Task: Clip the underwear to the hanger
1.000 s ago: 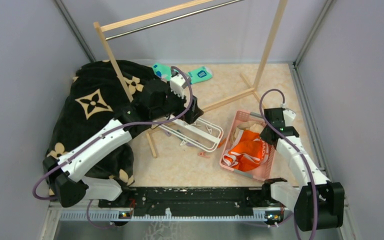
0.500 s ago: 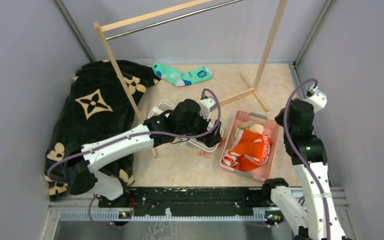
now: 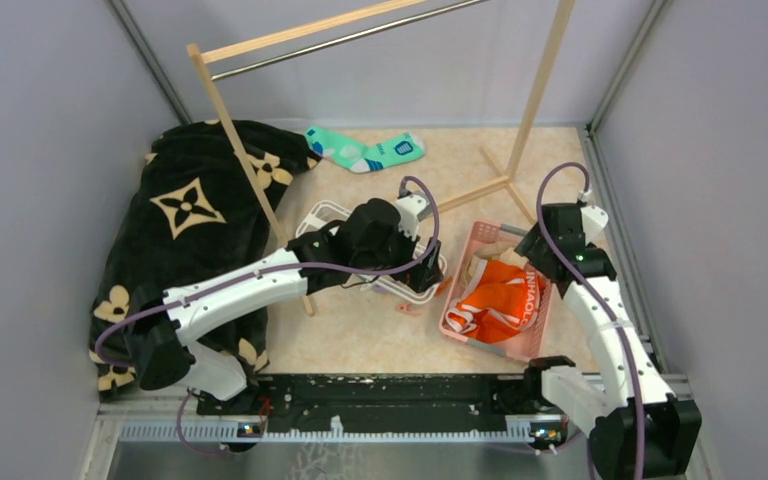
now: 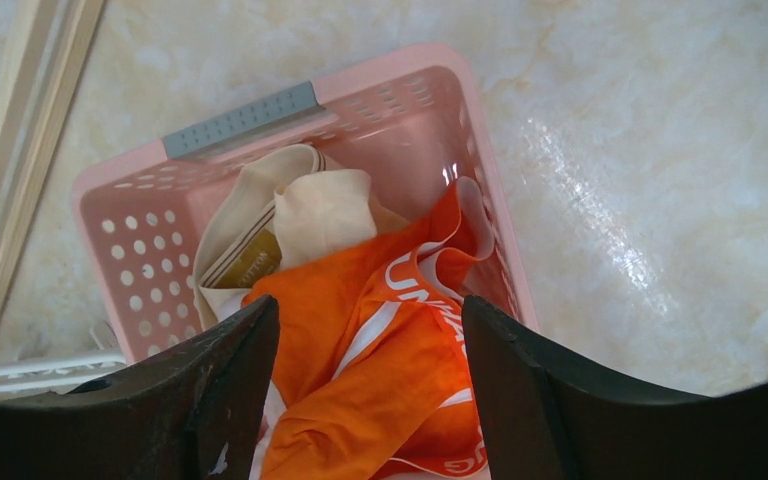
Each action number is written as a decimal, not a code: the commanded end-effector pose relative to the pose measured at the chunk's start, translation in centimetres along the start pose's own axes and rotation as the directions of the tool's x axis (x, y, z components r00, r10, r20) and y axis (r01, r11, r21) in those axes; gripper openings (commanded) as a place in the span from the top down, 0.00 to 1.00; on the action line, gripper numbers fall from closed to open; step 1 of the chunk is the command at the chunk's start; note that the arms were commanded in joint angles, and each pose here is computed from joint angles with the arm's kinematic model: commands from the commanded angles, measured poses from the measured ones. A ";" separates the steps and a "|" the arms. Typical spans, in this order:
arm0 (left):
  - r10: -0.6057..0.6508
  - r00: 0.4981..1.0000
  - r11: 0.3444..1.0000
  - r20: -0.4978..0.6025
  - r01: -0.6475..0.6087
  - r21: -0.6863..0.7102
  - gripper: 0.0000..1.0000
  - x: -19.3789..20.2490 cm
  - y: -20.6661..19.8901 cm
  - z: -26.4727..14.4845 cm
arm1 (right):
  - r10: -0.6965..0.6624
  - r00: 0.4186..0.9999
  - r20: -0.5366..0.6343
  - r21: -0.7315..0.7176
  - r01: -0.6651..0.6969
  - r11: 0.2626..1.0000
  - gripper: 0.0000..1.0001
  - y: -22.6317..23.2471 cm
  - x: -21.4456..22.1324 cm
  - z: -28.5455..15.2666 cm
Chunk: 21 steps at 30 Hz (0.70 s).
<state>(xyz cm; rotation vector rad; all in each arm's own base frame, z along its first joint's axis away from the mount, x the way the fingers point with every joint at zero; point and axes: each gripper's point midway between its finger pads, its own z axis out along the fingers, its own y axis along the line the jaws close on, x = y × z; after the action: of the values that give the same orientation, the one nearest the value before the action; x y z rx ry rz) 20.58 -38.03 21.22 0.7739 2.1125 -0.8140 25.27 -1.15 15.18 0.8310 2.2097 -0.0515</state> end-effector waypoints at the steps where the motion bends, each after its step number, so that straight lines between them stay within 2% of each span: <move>1: 0.003 1.000 1.000 0.025 -0.003 0.007 0.00 -0.4 -0.2 -0.3 | 0.032 0.999 -0.025 -0.010 -0.032 0.999 0.32 0.7 0.4 1.2; 12: 0.013 1.000 1.000 0.024 -0.013 0.008 0.00 -0.3 -0.1 -0.2 | -0.057 0.995 -0.076 0.080 0.064 0.995 0.34 -1.2 2.9 4.3; 21: 0.013 1.000 1.000 0.015 -0.013 0.015 0.00 -0.1 -0.2 0.1 | -0.097 0.991 -0.092 0.107 0.107 0.989 0.40 -1.9 3.8 5.8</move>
<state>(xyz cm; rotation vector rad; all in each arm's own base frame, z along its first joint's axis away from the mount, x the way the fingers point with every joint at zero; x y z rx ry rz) 20.56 -38.01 20.95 0.7757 2.1135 -0.8134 24.61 -1.34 7.62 0.8101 2.4048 -0.1639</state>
